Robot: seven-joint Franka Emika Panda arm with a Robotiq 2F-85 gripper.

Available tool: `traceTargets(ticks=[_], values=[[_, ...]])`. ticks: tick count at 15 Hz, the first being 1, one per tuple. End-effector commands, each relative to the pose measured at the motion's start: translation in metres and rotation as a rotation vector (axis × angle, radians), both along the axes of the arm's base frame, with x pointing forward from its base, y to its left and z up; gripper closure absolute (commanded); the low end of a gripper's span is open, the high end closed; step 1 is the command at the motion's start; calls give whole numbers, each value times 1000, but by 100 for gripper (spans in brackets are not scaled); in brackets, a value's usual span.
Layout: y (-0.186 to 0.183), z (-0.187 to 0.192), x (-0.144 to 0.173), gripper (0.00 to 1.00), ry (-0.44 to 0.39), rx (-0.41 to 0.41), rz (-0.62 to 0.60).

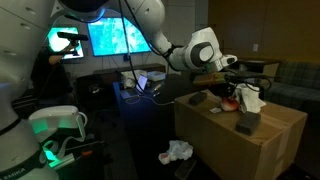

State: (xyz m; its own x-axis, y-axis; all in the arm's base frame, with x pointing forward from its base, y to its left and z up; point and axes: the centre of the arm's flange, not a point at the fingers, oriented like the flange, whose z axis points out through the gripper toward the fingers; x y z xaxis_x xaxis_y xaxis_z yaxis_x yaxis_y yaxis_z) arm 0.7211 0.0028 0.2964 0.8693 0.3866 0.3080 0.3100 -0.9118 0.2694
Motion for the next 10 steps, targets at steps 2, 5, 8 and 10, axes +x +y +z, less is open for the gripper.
traceTargets(ticks=[2, 5, 8, 10], values=[[8, 39, -14, 90, 78, 16, 67], [11, 65, -22, 90, 149, 44, 109], [10, 89, -30, 90, 216, 68, 135], [4, 102, -36, 91, 269, 83, 153]])
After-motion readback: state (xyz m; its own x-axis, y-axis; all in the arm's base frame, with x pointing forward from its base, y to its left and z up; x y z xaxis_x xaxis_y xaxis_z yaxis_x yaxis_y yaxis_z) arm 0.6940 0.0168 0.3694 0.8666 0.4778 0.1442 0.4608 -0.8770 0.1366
